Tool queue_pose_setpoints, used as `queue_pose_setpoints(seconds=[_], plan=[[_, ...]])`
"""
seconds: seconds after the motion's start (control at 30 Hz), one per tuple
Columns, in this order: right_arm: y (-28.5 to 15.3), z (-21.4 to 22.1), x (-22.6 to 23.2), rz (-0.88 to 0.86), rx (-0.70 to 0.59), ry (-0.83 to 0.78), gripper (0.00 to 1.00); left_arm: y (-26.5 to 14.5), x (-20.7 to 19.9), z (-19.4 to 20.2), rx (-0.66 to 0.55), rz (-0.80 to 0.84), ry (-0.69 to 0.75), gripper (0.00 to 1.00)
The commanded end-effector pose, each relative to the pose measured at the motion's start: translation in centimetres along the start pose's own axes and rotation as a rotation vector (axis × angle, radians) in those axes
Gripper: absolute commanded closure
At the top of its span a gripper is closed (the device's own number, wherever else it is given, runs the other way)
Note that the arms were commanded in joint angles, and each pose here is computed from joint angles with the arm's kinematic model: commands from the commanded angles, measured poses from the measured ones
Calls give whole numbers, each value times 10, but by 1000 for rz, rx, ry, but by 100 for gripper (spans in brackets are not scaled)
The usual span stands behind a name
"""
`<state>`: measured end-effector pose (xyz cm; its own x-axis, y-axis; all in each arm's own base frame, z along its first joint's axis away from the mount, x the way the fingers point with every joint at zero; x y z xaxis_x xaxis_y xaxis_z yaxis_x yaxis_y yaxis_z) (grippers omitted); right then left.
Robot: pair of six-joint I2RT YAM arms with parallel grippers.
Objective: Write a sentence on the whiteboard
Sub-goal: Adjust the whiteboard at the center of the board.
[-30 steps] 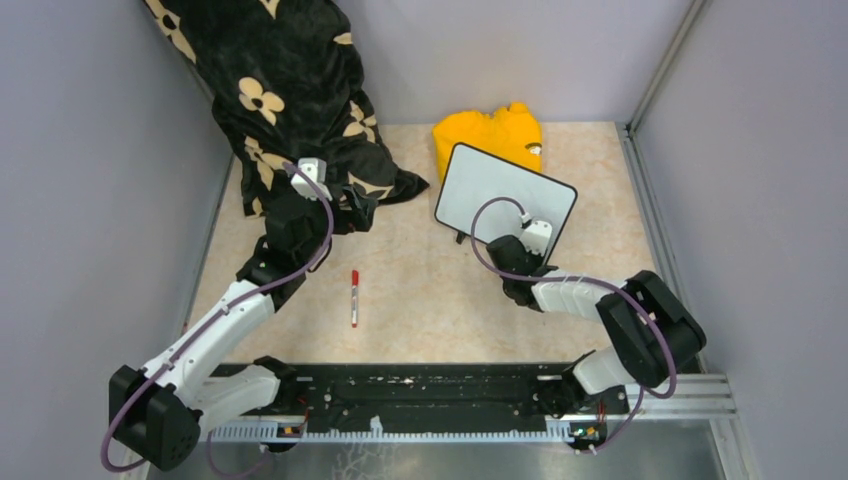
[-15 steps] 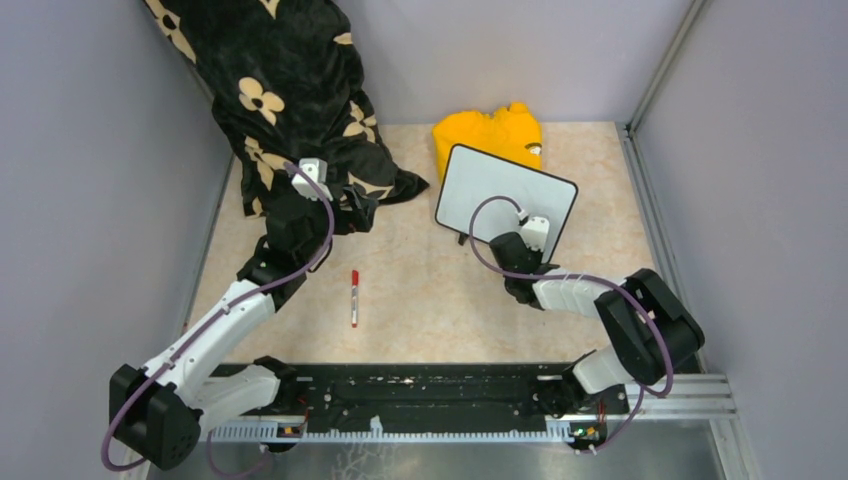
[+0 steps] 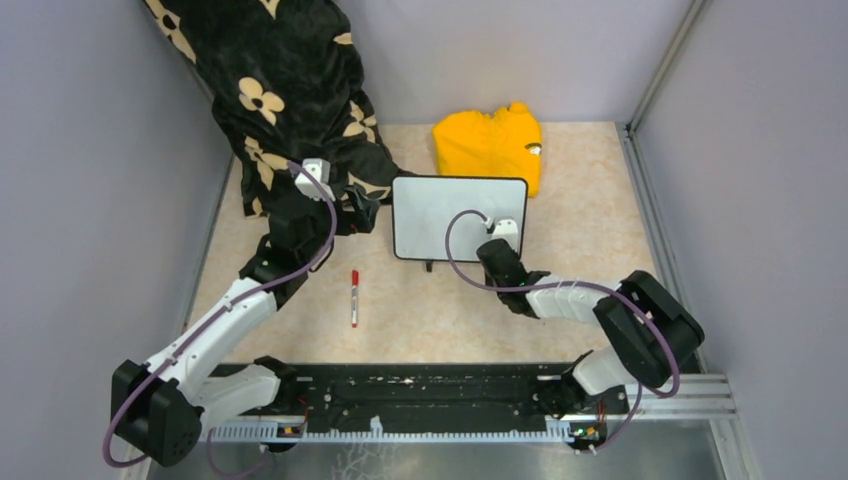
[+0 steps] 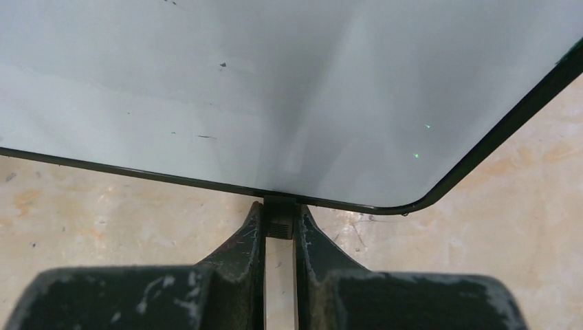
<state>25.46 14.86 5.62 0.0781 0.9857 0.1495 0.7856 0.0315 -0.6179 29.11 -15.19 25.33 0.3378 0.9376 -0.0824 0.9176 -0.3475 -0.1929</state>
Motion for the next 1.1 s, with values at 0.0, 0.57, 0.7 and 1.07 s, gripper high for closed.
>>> queue_pose_setpoints(seconds=[0.0,0.57,0.7,1.07], plan=[[-9,-4,20,-144,0,-38,100,2,-5,0,-8,24,-11,1],[-20,0,14,-149,46,-39,89,14,-6,18,64,28,-10,1],[-29,-9,16,-162,25,-10,60,14,-5,20,66,19,-12,1],[-81,-47,30,-317,-35,62,46,14,-4,25,64,3,-51,1]])
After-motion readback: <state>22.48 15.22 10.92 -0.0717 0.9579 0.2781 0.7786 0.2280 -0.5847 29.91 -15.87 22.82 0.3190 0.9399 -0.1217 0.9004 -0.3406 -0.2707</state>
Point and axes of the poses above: each gripper's point midway between its finger pads, its own y axis out along the fingers, its own x axis along the line the jaws close on, z = x × y, the point moved 5 cm from there along -y, back along the fingers, and after that the axes turned 14 degrees about y, right-handed, at the moved point
